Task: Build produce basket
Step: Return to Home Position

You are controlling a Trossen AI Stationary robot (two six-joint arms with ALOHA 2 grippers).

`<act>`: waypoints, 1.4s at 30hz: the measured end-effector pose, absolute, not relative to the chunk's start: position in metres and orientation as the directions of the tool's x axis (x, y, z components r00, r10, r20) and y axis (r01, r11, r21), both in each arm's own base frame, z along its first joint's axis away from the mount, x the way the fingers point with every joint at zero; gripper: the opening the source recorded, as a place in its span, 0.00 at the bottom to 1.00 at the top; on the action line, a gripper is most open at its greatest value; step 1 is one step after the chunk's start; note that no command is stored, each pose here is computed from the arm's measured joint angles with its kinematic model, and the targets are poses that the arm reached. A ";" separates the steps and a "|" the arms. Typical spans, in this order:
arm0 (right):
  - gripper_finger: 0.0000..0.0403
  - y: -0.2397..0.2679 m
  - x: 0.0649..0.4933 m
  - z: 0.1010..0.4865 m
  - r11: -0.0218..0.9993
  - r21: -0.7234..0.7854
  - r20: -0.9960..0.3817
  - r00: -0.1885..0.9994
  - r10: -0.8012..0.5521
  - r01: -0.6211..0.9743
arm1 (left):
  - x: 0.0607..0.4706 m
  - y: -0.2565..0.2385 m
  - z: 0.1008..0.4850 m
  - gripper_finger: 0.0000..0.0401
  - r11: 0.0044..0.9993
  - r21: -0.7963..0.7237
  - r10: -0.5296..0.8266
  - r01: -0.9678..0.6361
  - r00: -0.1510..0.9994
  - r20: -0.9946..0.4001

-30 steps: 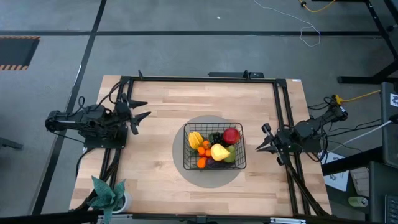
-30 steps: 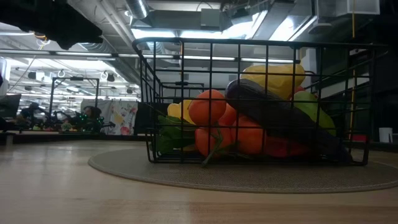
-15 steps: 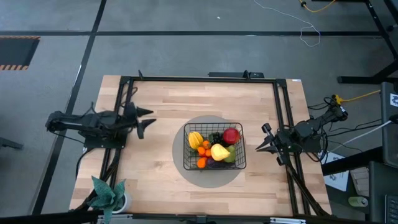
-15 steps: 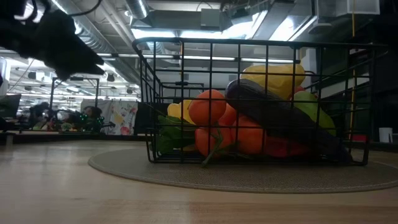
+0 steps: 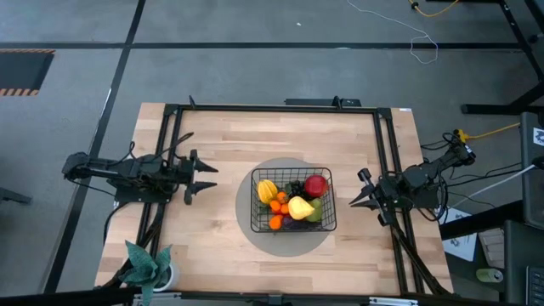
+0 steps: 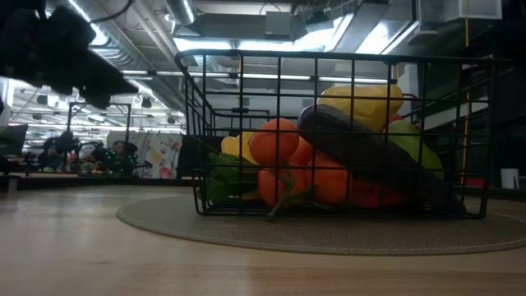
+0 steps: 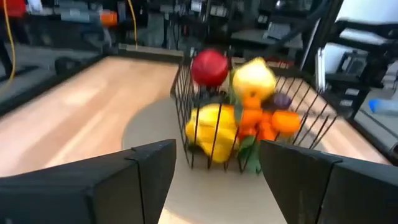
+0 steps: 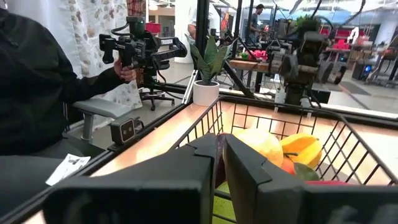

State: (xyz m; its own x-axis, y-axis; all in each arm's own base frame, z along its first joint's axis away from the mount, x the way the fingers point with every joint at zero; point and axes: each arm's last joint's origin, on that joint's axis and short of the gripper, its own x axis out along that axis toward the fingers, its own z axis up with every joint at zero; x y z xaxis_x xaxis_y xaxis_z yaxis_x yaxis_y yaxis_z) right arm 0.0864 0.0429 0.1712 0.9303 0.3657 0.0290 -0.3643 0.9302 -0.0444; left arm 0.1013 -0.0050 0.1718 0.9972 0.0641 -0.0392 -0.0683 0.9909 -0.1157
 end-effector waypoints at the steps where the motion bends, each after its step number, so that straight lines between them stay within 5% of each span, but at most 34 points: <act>1: 0.08 0.043 0.086 0.171 0.930 -0.055 0.029 0.930 0.366 -0.364 | 0.102 -0.005 0.168 0.54 0.990 -0.119 0.066 -0.071 0.997 -0.051; 31: 0.08 0.042 0.086 0.172 0.927 -0.148 0.033 0.936 0.352 -0.343 | 0.103 -0.003 0.163 0.54 0.973 -0.192 0.123 -0.129 0.991 -0.043; 42: 0.08 0.042 0.086 0.172 0.932 0.079 0.033 0.936 0.352 -0.353 | 0.103 -0.003 0.163 0.54 0.973 -0.190 0.124 -0.130 0.991 -0.043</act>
State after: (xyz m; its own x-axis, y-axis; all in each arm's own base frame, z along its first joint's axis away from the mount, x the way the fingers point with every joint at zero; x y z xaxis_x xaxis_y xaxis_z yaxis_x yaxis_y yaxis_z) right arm 0.0864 0.0425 0.1718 0.9355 0.3517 0.0331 -0.3532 0.9322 0.0795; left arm 0.1027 -0.0034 0.1629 0.9914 0.1241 -0.0426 -0.1300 0.9732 -0.1897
